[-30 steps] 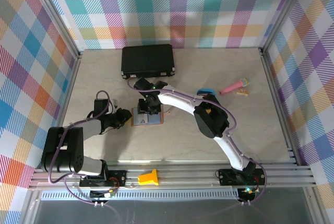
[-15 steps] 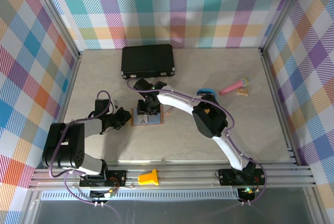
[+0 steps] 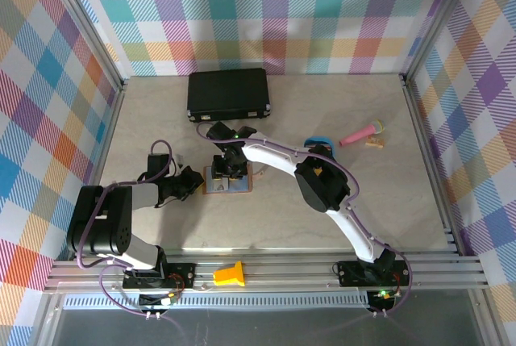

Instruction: Put the credit cards into the card holder

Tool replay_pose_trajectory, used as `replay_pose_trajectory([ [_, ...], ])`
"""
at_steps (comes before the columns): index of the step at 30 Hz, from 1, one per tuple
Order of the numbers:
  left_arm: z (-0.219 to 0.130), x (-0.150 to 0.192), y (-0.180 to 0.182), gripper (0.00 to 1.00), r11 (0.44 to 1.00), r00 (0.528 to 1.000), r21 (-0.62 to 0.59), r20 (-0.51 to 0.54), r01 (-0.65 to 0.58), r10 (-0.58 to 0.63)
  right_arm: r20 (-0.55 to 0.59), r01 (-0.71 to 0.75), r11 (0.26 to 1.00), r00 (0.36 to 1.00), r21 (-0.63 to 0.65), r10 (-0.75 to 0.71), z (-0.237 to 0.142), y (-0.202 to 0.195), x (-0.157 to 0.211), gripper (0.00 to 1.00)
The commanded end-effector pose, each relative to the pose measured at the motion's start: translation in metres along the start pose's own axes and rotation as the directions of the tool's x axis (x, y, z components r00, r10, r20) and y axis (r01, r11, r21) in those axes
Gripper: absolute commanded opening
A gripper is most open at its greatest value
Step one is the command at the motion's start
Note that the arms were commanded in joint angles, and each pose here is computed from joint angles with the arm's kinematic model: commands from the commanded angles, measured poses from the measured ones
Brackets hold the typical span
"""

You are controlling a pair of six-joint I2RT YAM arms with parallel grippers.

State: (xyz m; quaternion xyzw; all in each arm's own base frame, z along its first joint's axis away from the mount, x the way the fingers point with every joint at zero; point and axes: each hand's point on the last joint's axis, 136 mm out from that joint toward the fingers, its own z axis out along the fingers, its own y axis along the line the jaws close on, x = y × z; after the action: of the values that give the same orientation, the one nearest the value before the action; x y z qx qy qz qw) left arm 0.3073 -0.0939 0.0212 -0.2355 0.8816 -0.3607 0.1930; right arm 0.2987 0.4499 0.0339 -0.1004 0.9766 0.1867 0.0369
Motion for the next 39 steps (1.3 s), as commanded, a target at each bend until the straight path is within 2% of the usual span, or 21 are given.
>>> replay_pose_trajectory([
  [1,0.001,0.003,0.007,0.07,1.000,1.000,-0.003,-0.008,0.016,-0.016,-0.007,0.010,1.000,1.000,-0.028,-0.011,-0.002,0.009,-0.002,0.43],
  [12,0.002,0.004,0.010,0.06,1.000,1.000,-0.004,-0.009,0.024,-0.024,0.010,0.044,0.998,0.999,-0.050,-0.044,-0.006,0.021,-0.003,0.40],
  [28,-0.001,0.006,0.008,0.05,1.000,1.000,0.005,-0.002,0.031,-0.031,-0.025,0.015,0.986,0.999,-0.164,-0.020,-0.002,0.042,-0.001,0.37],
  [33,-0.002,0.007,0.009,0.05,1.000,1.000,0.000,-0.001,0.028,-0.028,-0.003,0.027,0.990,1.000,-0.142,-0.028,-0.013,0.038,-0.004,0.39],
  [39,-0.002,0.007,0.009,0.05,1.000,1.000,-0.002,-0.004,0.025,-0.025,0.064,0.024,0.998,0.998,-0.061,-0.020,-0.045,0.008,-0.008,0.44],
])
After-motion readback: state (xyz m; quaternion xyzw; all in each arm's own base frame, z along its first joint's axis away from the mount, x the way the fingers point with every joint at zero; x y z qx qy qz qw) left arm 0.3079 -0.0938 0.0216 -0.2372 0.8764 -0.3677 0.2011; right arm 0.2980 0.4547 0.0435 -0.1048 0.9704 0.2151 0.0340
